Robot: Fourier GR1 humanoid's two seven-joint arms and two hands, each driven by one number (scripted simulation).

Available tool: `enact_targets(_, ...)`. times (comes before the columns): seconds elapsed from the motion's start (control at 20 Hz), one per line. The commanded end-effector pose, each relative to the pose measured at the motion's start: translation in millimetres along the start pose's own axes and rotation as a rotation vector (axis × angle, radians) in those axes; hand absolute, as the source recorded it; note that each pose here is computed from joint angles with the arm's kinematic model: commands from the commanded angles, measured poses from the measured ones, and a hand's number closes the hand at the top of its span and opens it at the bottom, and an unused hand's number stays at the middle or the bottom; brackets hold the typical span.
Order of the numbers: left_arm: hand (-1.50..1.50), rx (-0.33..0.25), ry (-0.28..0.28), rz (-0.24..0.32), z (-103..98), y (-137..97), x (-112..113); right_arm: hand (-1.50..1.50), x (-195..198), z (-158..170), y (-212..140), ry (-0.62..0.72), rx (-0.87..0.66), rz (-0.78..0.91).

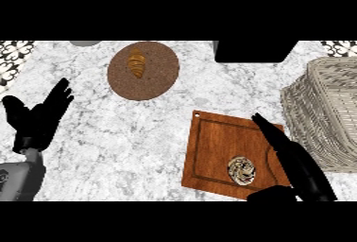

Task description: Pick the cupcake from the cutting board and place it in the basket

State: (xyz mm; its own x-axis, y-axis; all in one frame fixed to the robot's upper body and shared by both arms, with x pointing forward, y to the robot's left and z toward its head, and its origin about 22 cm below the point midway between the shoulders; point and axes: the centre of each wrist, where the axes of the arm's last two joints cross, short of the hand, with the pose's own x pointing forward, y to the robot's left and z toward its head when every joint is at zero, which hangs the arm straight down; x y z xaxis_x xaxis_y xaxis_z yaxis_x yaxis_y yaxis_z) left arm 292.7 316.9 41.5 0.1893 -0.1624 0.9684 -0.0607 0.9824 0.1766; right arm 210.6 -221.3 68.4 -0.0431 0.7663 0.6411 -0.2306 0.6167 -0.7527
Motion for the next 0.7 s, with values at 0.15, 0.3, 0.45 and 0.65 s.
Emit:
enact_targets(0.15, 0.00, 0.005, -0.016, 0.001, -8, -7, 1, -1.50, -7, -21, 45, 0.044, 0.080, 0.072)
enact_targets(0.3, 0.00, -0.003, 0.008, -0.006, -5, 1, 17, -1.50, -1, -7, 40, 0.066, 0.091, 0.068)
enact_targets(0.45, 0.00, 0.000, 0.001, 0.002, 1, -4, 7, -1.50, -33, -18, 25, 0.044, 0.081, 0.057)
enact_targets(0.65, 0.00, 0.014, 0.002, -0.005, -14, -1, -1, -1.50, -23, -19, -3, 0.023, 0.081, 0.052)
